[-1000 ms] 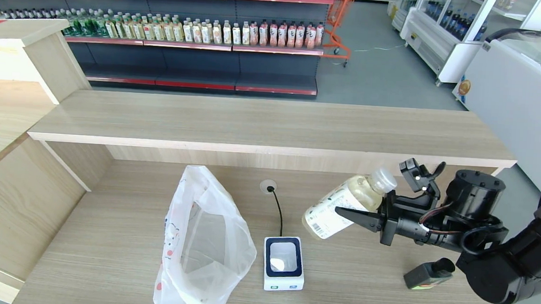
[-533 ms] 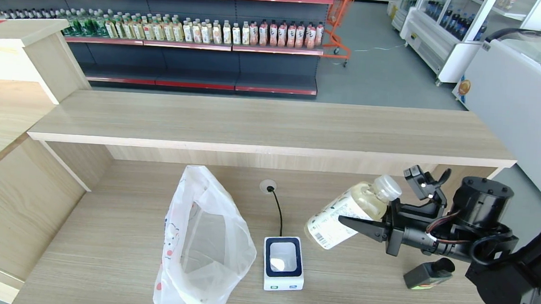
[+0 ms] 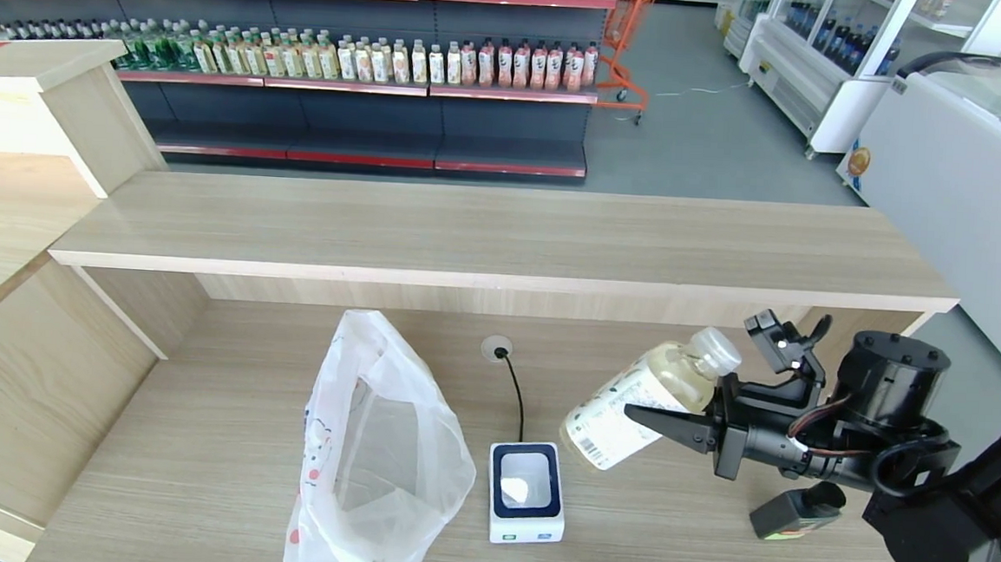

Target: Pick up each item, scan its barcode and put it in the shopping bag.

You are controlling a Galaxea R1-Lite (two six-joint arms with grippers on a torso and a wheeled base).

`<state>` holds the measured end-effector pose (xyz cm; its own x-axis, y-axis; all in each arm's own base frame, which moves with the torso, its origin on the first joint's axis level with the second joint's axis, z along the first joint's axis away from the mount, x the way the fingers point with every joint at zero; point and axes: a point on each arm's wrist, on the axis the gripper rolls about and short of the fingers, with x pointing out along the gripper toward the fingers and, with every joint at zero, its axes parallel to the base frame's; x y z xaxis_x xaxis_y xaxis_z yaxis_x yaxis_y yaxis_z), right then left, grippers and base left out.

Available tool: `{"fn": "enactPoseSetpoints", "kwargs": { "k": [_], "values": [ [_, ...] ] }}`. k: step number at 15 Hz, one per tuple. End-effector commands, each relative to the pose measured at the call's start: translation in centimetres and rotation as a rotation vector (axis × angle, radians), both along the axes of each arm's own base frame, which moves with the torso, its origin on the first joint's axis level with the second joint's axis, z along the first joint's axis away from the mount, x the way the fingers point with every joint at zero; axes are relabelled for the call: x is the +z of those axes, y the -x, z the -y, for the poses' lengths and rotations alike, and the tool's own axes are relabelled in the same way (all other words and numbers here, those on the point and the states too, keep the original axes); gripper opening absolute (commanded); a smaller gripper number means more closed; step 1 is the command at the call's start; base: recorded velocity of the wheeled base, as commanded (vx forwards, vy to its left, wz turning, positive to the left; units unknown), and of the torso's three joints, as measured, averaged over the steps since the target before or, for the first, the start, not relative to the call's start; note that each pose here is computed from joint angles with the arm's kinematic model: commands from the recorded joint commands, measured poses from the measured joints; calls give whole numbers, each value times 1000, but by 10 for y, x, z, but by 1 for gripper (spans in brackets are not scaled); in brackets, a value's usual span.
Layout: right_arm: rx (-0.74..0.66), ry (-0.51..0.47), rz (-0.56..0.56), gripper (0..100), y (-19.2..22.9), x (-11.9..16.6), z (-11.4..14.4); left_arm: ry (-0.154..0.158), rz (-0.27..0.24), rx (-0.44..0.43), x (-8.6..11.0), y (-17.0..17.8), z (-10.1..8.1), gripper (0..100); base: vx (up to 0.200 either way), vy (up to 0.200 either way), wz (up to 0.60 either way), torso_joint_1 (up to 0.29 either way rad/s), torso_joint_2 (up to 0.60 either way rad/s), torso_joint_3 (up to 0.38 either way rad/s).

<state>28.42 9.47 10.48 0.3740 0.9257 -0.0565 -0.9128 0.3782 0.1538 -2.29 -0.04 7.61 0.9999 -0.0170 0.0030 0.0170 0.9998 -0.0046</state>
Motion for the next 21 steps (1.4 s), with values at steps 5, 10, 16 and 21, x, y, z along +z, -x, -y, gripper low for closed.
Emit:
{"fn": "enactPoseSetpoints", "kwargs": {
  "k": [5, 10, 16, 21],
  "values": [
    [36, -1, -48, 0, 2, -7, -12, -3, -1, 0, 0, 0, 0, 100, 0, 200, 0, 3, 4, 1],
    [1, 22, -123, 0, -5, -30, -24, -2, 0, 0, 0, 0, 0, 100, 0, 40, 0, 0, 0, 2],
    [-34, 67, -221, 0, -15, -70, -39, -2, 0, 0, 0, 0, 0, 100, 0, 0, 0, 0, 0, 0],
    [-63, 89, -187, 0, -30, -84, -82, -2, 0, 0, 0, 0, 0, 100, 0, 0, 0, 0, 0, 0]
  ]
}}
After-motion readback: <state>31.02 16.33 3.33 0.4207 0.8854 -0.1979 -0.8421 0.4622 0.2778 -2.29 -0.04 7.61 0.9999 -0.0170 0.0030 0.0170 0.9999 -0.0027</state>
